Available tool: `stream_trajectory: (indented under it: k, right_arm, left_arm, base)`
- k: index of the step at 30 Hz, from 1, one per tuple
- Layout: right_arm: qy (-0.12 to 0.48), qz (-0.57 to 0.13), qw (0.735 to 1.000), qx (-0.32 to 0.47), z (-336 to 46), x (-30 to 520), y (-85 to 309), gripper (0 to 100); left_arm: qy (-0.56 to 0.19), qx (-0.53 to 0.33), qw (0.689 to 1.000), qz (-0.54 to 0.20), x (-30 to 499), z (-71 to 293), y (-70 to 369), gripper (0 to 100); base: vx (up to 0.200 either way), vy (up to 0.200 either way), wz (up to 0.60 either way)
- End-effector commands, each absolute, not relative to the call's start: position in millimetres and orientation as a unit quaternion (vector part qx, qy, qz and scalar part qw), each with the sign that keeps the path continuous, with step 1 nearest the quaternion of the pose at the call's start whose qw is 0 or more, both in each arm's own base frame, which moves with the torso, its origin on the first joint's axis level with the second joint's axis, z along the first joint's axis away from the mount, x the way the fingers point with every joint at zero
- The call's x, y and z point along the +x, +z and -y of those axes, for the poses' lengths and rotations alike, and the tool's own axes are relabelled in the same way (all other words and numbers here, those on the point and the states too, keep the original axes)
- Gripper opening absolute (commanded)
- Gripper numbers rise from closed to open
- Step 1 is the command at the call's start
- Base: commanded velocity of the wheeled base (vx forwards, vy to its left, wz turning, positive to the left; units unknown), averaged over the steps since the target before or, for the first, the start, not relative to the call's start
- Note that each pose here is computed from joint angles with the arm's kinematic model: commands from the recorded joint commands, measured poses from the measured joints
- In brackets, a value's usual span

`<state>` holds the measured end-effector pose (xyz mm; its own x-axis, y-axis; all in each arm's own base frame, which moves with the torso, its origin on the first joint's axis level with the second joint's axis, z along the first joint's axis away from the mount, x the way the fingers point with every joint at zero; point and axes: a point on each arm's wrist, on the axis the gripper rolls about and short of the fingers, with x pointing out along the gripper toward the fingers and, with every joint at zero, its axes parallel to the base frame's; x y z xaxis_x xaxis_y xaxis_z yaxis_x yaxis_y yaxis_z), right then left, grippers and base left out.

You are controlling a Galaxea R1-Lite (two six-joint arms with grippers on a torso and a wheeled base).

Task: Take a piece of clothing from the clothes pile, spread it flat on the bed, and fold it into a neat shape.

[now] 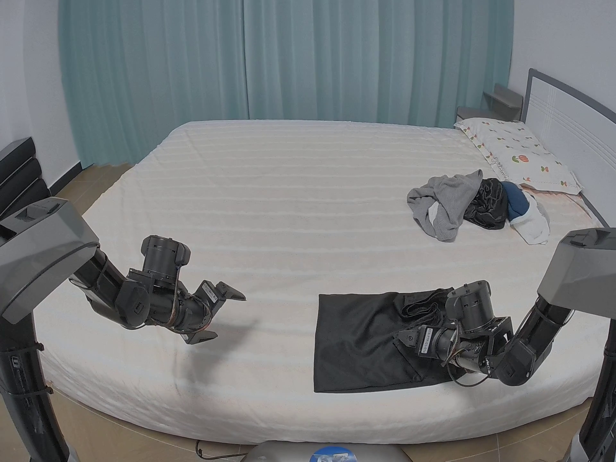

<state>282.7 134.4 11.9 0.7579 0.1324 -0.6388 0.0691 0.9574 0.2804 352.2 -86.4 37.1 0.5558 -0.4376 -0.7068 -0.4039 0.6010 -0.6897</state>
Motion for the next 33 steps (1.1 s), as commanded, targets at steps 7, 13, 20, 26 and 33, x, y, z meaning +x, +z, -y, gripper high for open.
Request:
stream_trajectory:
  k: [7, 13, 20, 26, 33]
  right_arm:
    - [0.020, -0.364, 0.922, 0.129, -137.7, 280.2, 0.5, 100]
    - [0.034, -0.372, 0.920, 0.118, -147.2, 272.7, -2.4, 100]
    - [0.030, -0.382, 0.918, 0.106, -145.2, 272.2, -9.3, 100]
    - [-0.015, -0.372, 0.925, 0.079, -122.4, 278.8, -7.6, 100]
    - [-0.049, -0.382, 0.922, 0.033, -86.3, 273.7, -5.1, 100]
  left_arm:
    - [-0.011, -0.446, 0.760, -0.472, 352.3, 86.7, 36.5, 100]
    - [-0.011, -0.446, 0.760, -0.472, 352.3, 86.7, 36.5, 100]
    - [-0.011, -0.446, 0.760, -0.472, 352.3, 86.7, 36.5, 100]
    - [-0.011, -0.446, 0.760, -0.472, 352.3, 86.7, 36.5, 100]
    - [-0.011, -0.446, 0.760, -0.472, 352.3, 86.7, 36.5, 100]
  base:
    - [0.000, 0.000, 0.00]
    - [0.000, 0.000, 0.00]
    - [0.000, 0.000, 0.00]
    - [0.000, 0.000, 0.00]
    - [0.000, 0.000, 0.00]
